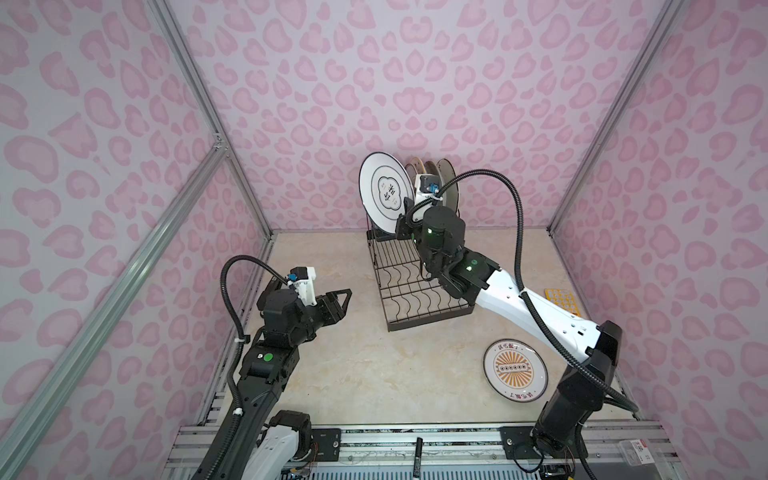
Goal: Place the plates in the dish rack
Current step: 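Open the left gripper and carry the plate into the rack with the right gripper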
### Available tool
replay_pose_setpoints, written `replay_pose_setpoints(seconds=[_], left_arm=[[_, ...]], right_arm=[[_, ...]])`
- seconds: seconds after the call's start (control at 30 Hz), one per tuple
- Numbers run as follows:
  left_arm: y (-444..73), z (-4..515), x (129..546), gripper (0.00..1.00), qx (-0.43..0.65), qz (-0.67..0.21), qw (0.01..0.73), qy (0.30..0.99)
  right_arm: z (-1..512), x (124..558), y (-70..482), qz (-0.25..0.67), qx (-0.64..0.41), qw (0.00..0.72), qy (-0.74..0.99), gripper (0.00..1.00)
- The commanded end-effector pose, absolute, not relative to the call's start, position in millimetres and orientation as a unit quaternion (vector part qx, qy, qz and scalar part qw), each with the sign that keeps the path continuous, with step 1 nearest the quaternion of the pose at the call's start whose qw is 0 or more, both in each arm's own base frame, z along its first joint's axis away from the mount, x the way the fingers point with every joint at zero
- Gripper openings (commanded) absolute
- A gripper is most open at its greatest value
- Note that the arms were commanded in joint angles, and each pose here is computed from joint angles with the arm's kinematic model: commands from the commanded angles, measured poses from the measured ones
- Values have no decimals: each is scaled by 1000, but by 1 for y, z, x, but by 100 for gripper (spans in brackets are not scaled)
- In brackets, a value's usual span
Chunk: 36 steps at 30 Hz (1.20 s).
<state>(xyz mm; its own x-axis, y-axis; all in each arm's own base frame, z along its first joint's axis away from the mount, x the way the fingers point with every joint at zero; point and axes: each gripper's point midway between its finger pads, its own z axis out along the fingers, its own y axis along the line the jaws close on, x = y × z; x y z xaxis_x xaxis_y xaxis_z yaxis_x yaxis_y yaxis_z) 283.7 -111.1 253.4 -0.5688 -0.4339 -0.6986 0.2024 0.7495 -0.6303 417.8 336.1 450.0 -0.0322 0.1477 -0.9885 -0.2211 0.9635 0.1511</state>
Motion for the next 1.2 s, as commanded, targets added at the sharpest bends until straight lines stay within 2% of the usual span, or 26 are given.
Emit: replay_pose_setpoints(seconds=[0.0,0.57,1.17], left_arm=[[-109,248,280,58,-81,-345,451,819],[-114,238,268,59,-83,-370,439,814],[-116,235,271,59,-83,-372,433,817]], right_arm=[[452,431,328,30,-18,704,709,0],[413,487,380,-138,-54,697,701,0],[391,512,366,-159,-34,691,705,0]])
